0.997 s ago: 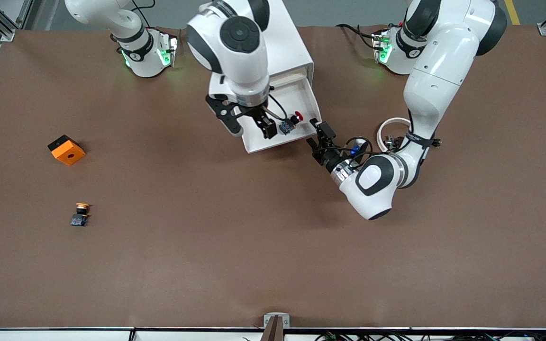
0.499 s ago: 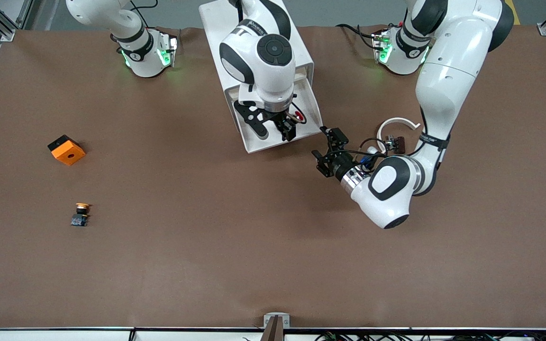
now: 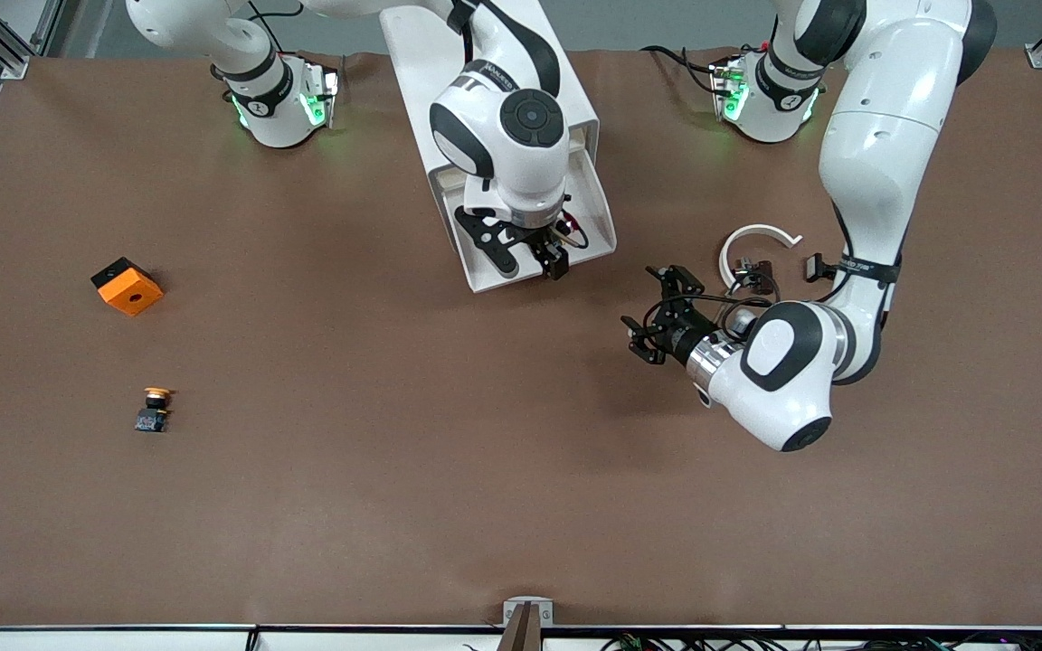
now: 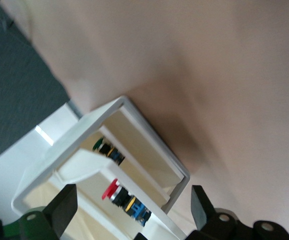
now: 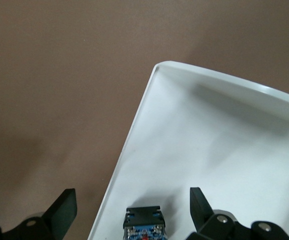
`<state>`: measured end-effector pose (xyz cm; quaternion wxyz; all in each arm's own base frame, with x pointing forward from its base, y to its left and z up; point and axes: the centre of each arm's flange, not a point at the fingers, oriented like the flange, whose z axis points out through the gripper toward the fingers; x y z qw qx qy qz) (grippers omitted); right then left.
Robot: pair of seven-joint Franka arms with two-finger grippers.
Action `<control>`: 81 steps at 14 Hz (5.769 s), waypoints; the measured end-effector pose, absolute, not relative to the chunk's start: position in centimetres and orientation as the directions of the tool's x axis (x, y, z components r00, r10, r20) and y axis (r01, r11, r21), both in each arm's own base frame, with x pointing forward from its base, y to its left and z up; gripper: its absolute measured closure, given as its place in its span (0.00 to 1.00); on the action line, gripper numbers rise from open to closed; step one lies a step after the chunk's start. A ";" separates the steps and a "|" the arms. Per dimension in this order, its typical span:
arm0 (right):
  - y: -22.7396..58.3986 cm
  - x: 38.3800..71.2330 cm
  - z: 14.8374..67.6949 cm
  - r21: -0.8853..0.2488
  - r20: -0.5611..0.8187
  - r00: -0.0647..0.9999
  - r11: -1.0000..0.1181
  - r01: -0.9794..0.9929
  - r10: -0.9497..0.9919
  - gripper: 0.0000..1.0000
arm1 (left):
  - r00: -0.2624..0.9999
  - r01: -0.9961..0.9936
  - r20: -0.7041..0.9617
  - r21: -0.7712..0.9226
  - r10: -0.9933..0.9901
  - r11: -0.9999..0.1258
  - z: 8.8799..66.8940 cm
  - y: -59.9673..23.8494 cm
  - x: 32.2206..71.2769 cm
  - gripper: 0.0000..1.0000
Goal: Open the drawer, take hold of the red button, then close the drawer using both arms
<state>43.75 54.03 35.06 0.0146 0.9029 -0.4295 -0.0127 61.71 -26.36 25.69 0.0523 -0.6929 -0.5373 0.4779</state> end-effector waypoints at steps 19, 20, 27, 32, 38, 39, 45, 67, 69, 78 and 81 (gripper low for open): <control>56.1 42.1 34.2 0.006 -0.026 0.655 -0.655 -0.756 -0.756 0.29 | 0.676 0.696 -0.270 -0.072 0.685 -0.715 30.5 -29.3 66.1 0.00; 56.2 42.1 34.2 0.007 -0.029 0.653 -0.654 -0.757 -0.756 0.39 | 0.686 0.690 -0.261 -0.064 0.679 -0.721 30.9 -29.9 65.9 0.00; 57.4 40.4 33.5 0.016 -0.029 0.675 -0.676 -0.737 -0.737 0.59 | 0.723 0.674 -0.200 -0.007 0.661 -0.739 33.0 -31.3 66.0 0.00; 57.6 40.2 33.5 0.010 -0.030 0.678 -0.678 -0.735 -0.735 0.59 | 0.731 0.667 -0.191 -0.002 0.655 -0.745 33.2 -31.6 65.9 0.00; 56.5 43.6 36.5 -0.027 -0.033 0.661 -0.660 -0.750 -0.750 0.59 | 0.773 0.620 -0.164 -0.006 0.613 -0.784 33.1 -31.5 65.9 0.00; 55.8 44.8 37.7 -0.021 -0.032 0.665 -0.665 -0.747 -0.746 0.59 | 0.788 0.604 -0.145 -0.014 0.599 -0.797 33.1 -31.5 65.9 0.00; 46.9 53.5 42.2 0.001 -0.029 0.854 -0.854 -0.520 -0.520 0.59 | 0.857 0.501 -0.131 -0.014 0.498 -0.865 33.1 -35.2 64.0 0.00; -2.9 64.7 22.7 -0.001 0.101 0.991 -0.996 -0.091 -0.090 0.59 | 0.946 0.223 -0.218 -0.108 0.241 -0.969 29.0 -51.4 48.7 0.00; -4.6 64.5 19.9 0.008 0.101 0.992 -0.997 -0.079 -0.078 0.59 | 0.937 0.237 -0.240 -0.097 0.254 -0.967 29.1 -51.5 48.5 0.00; -5.4 64.5 18.3 0.009 0.093 0.993 -0.997 -0.079 -0.078 0.59 | 0.877 0.302 -0.385 -0.022 0.287 -0.953 29.7 -52.9 47.3 0.00; -5.8 64.5 18.3 0.009 0.093 0.992 -0.996 -0.085 -0.084 0.59 | 0.859 0.312 -0.424 -0.010 0.287 -0.950 29.8 -53.4 46.6 0.00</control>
